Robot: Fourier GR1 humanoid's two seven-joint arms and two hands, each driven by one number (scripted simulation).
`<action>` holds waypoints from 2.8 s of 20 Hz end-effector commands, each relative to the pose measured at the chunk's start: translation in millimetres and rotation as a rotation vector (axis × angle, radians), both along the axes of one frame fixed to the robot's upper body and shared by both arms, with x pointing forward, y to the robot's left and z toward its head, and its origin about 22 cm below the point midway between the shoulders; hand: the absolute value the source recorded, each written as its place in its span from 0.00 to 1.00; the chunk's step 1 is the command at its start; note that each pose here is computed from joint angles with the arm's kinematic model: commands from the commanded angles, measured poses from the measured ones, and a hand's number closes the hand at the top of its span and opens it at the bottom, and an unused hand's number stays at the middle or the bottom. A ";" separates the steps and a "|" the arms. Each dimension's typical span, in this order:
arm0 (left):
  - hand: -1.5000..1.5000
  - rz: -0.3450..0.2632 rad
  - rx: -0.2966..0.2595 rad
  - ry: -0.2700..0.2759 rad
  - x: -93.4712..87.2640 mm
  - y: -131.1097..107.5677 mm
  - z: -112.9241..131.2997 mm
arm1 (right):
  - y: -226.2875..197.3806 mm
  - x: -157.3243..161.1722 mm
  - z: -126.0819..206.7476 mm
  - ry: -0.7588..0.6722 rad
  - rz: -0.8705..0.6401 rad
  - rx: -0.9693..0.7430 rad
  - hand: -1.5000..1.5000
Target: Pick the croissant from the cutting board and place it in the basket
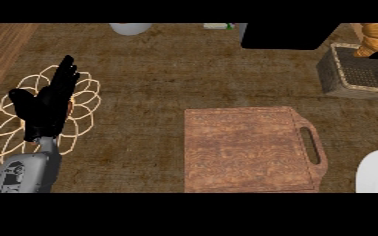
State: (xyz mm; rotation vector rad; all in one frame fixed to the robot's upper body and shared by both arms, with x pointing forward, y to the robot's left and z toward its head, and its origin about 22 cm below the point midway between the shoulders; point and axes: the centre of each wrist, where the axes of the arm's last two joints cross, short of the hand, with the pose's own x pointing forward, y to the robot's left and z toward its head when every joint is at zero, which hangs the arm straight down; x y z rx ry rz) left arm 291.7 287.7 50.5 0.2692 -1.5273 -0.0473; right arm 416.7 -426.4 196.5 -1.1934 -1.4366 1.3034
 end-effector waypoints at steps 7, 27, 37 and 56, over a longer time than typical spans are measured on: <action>0.50 0.011 -0.011 0.002 2.8 -14.8 7.9 | -9.7 -4.0 -14.6 0.085 0.003 -0.038 1.00; 0.50 -0.017 -0.007 0.008 -2.1 -1.4 -2.1 | -17.6 -7.3 -24.7 0.199 -0.183 0.048 0.00; 0.50 -0.012 -0.011 0.016 1.2 1.5 0.8 | -19.1 -2.8 11.0 0.030 -0.138 0.560 0.00; 0.50 0.014 -0.011 -0.003 -2.6 -7.0 0.7 | -162.2 -136.3 29.2 0.031 -0.261 1.018 0.00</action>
